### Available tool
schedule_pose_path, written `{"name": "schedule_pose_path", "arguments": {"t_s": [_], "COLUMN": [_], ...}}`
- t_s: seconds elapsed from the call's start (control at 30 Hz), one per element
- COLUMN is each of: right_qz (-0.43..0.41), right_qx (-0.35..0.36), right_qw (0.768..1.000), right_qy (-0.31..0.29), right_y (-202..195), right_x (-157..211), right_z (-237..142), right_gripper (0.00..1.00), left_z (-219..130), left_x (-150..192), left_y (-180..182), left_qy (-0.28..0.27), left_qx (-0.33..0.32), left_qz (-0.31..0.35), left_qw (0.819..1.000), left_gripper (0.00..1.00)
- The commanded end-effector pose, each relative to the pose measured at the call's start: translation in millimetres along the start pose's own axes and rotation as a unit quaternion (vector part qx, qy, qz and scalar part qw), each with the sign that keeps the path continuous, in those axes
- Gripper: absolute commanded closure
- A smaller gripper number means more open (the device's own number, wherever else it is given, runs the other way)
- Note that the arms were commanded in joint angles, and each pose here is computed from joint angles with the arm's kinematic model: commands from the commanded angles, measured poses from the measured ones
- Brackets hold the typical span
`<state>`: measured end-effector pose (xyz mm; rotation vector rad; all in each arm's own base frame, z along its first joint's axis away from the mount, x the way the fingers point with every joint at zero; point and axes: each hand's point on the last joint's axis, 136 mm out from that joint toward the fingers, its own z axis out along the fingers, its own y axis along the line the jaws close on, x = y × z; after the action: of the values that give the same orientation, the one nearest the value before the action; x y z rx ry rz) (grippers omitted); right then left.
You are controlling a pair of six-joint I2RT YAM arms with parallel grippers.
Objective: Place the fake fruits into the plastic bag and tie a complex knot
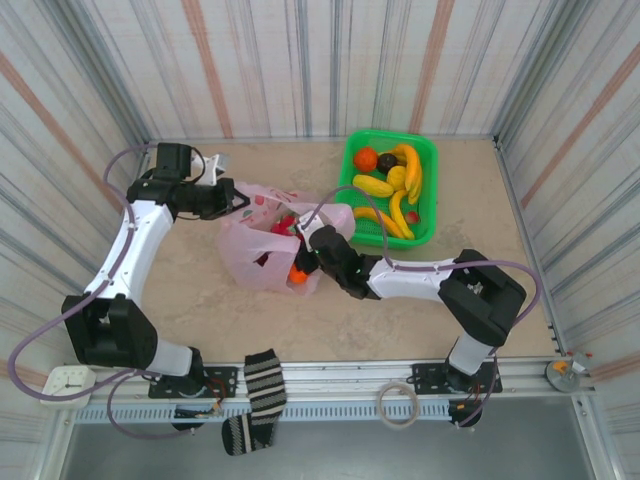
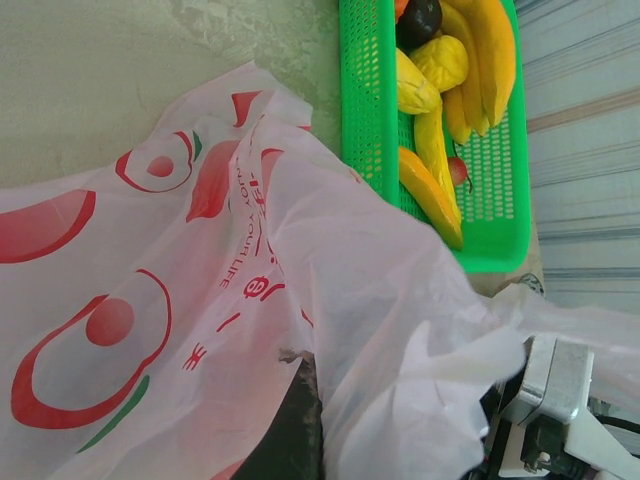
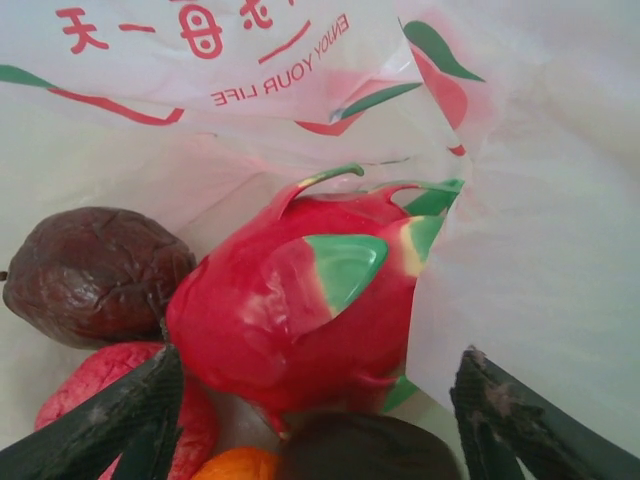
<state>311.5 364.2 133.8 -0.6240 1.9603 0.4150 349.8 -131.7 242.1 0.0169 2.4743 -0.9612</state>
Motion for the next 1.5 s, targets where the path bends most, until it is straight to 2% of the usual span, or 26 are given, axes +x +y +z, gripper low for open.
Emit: {"name": "schedule_pose_path", "arguments": {"t_s": [0.0,0.3,0.57,0.7,0.87,1.0,1.17,1.33,1.47], "right_qz": [0.006,0.005,0.001,-0.062,-0.213,-0.226,-0.201,-0.175,-0.114], "right_qx": [0.004,-0.016,-0.094,-0.154,-0.244,-0.257,-0.259,-0.23,-0.261], "right_qw": [1.0,1.0,0.994,0.984,0.944,0.94,0.941,0.952,0.95], "right_qy": [0.003,0.01,0.05,0.07,0.056,-0.023,-0.088,-0.1,-0.128], "right_y": [-2,-2,10,25,45,35,15,-27,-64], "right_x": [-9,-24,16,38,57,22,-22,-42,-61], "right_z": [-6,-39,-83,-114,-170,-217,-256,-248,-229], "right_gripper": [0.25,0.23,0.16,0.12,0.1,0.03,0.04,0.04,0.06], "left_z": [-1,-3,-2,-2,-2,-2,-2,-3,-3], "left_x": [-3,-6,-7,-7,-7,-7,-6,-5,-4], "left_y": [-2,-2,1,2,0,0,-1,-3,-4], "left_qy": [-0.004,-0.007,-0.008,-0.006,-0.006,-0.005,-0.004,-0.003,-0.001], "left_qx": [0.01,0.011,0.012,0.012,0.015,0.016,0.019,0.023,0.027], "left_qz": [0.002,0.003,-0.001,-0.003,-0.001,-0.002,-0.003,0.002,0.006], "left_qw": [1.0,1.0,1.0,1.0,1.0,1.0,1.0,1.0,1.0], "left_gripper": [1.0,1.0,1.0,1.0,1.0,1.0,1.0,1.0,1.0]}}
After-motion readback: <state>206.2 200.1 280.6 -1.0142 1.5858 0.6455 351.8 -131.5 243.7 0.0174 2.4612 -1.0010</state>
